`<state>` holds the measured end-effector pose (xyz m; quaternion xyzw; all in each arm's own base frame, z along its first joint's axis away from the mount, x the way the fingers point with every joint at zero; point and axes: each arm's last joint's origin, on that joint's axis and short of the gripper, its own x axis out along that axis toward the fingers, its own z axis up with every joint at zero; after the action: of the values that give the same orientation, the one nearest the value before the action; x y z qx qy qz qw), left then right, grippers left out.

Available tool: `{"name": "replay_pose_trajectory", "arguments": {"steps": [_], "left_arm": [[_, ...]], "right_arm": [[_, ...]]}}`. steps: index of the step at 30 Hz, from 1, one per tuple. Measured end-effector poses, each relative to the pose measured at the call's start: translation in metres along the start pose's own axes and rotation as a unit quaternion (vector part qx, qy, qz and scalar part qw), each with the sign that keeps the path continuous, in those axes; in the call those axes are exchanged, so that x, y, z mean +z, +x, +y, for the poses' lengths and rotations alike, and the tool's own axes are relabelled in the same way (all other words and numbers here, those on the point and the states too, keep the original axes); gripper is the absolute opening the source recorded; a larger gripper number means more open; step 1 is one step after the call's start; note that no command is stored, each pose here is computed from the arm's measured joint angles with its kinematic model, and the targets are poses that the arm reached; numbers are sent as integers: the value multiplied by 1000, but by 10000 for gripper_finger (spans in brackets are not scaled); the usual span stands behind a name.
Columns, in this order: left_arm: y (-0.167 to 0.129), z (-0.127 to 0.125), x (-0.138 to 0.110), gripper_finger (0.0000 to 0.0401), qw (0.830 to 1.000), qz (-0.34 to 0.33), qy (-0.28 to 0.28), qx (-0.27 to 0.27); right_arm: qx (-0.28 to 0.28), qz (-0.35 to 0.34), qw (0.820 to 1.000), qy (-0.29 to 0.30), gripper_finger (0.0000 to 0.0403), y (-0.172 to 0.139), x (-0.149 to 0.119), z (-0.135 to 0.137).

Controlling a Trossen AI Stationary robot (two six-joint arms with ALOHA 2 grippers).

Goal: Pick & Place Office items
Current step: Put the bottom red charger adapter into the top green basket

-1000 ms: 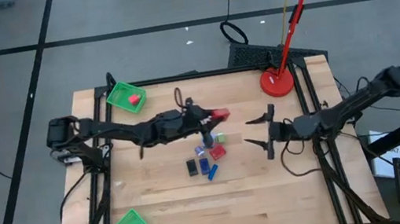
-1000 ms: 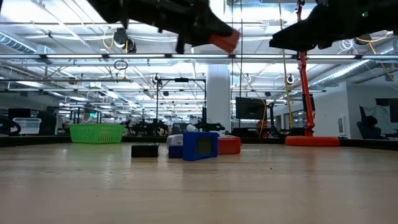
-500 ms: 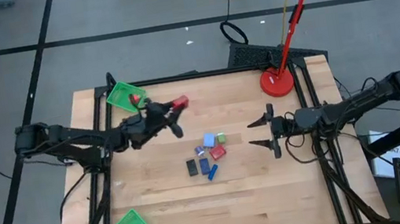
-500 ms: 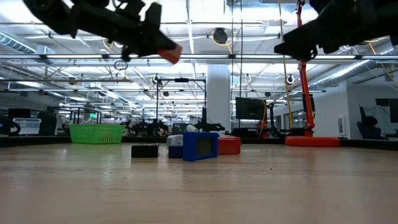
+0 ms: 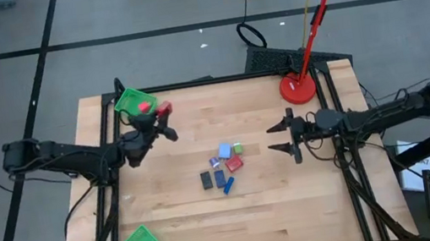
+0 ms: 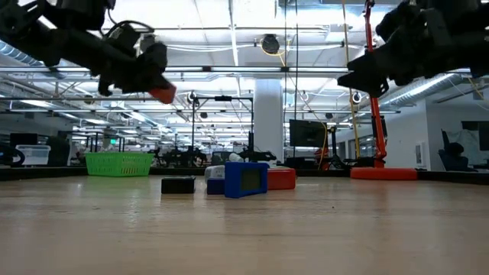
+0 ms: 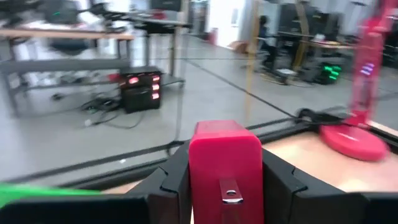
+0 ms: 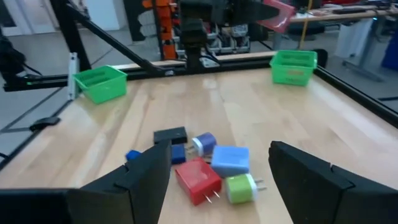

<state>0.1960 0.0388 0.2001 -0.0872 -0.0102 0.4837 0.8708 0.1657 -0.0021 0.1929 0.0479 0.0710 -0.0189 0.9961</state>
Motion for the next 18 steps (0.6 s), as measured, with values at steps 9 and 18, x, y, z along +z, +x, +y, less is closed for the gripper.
{"name": "replay_pose_trajectory", "arguments": {"steps": [9, 18], "left_arm": [[6, 24, -19, 123, 991, 21, -34, 125], [6, 35, -28, 120, 980, 25, -45, 191]], "right_arm": [[-19, 8, 1000, 10, 256, -1, -4, -7], [-19, 8, 1000, 10, 256, -1, -4, -7]]}}
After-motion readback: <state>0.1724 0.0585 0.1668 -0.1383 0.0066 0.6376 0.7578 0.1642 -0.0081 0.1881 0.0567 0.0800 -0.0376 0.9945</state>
